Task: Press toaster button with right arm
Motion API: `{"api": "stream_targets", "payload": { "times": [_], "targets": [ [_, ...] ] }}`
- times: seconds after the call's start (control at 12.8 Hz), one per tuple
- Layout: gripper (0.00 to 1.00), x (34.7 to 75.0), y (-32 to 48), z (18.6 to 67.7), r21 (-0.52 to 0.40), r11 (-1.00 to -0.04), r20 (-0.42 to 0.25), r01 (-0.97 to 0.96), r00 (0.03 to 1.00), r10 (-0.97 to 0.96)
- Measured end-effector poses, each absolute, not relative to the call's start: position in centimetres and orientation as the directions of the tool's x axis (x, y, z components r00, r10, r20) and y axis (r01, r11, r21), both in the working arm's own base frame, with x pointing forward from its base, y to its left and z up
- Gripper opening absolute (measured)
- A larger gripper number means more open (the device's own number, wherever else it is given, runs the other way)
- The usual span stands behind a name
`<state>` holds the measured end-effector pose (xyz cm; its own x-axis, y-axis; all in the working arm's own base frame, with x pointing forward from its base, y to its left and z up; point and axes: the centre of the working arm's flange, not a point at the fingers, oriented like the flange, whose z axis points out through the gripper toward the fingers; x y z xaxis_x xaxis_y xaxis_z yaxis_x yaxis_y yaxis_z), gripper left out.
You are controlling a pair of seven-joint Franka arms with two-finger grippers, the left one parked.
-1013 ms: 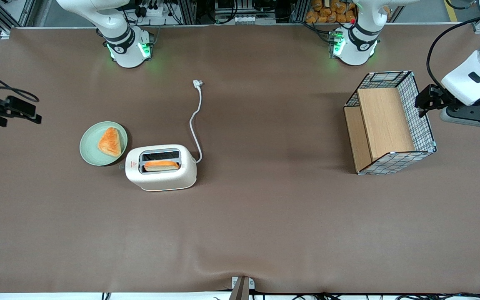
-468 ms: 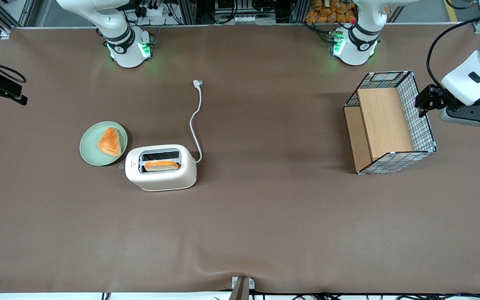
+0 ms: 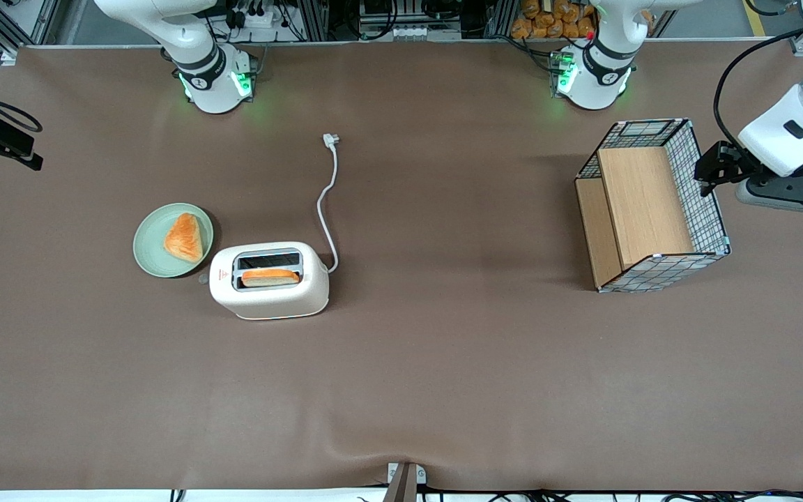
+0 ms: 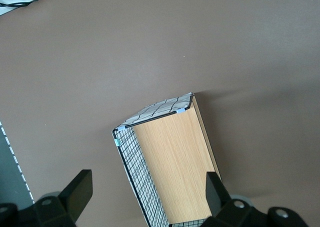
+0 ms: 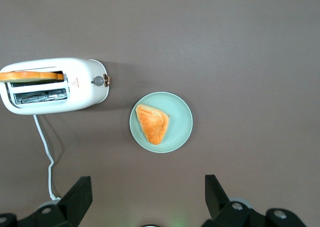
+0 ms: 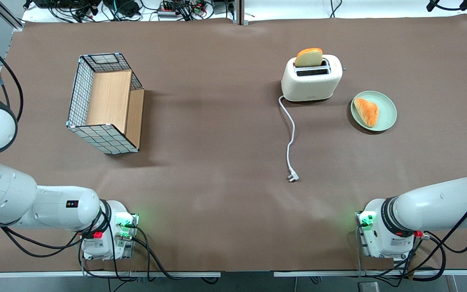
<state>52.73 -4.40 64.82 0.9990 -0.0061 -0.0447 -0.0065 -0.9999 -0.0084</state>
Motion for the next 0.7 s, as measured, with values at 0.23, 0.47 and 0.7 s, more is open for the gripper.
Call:
{"api": "stream_targets", "payload": {
  "times": [0.23,0.47,0.7],
  "targets": [
    [1.00,52.76,-4.42,64.80,-0.007,-1.000,-0.043,-0.007,0.999,-0.007],
    [1.00,52.78,-4.45,64.83,-0.006,-1.000,-0.040,-0.008,0.999,-0.008],
    [1.00,52.74,-4.46,64.99,-0.006,-1.000,-0.036,-0.009,0.999,-0.009]
  ]
}}
